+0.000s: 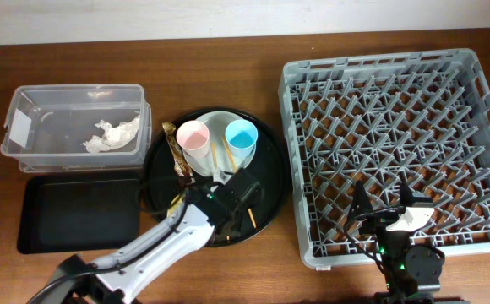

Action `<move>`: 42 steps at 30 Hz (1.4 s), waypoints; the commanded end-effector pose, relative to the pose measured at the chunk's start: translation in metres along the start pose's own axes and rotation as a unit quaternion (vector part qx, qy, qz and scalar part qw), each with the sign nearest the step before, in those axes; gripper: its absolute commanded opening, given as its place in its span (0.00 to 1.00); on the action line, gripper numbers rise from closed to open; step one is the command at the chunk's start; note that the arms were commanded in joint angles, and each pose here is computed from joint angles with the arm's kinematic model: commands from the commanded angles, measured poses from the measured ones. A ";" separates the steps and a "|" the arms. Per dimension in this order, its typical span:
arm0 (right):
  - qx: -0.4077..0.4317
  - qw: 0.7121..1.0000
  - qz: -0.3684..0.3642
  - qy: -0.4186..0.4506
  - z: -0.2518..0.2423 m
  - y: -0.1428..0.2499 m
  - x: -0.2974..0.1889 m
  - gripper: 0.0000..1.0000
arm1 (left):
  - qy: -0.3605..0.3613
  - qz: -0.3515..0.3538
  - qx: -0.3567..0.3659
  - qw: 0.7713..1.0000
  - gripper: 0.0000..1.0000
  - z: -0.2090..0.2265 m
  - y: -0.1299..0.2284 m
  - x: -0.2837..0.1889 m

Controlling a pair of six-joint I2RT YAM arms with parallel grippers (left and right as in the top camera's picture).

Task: Sort waste into correct bins and load items into the dishwasher rack
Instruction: 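Grasp the rim of the yellow bowl with the left gripper, then lift the yellow bowl and tip its scraps onto the black rectangular tray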

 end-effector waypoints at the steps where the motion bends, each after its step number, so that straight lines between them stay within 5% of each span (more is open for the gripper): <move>1: 0.002 1.000 -0.002 0.004 -0.002 0.001 0.000 0.98 | 0.007 -0.042 -0.015 0.999 0.01 0.020 -0.022 -0.046; 15: 0.002 1.000 -0.002 0.004 -0.002 0.001 0.000 0.98 | 0.162 -0.104 -0.149 0.970 0.00 0.159 -0.011 -0.091; 26: 0.002 1.000 -0.002 0.005 -0.002 0.001 0.000 0.98 | 0.224 -0.228 -0.334 0.887 0.00 0.266 0.064 -0.088; 30: 0.002 1.000 -0.002 0.005 -0.002 0.001 0.000 0.98 | 0.251 -0.291 -0.356 0.852 0.00 0.276 0.086 -0.073; 36: 0.002 1.000 -0.002 0.004 -0.002 0.001 0.000 0.98 | 0.323 -0.449 -0.357 0.752 0.01 0.284 0.118 -0.059; 42: 0.002 1.000 -0.002 0.004 -0.002 0.001 0.000 0.98 | 0.334 -0.464 -0.387 0.723 0.01 0.299 0.135 -0.040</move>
Point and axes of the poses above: each gripper's point midway between its finger pads, its own x axis out along the fingers, its own z axis along the line the jaws close on, y = z × x, the point moved 9 cm from there along -x, back along the fingers, and after that the axes turned 15 degrees about x, right-handed, at the moved point
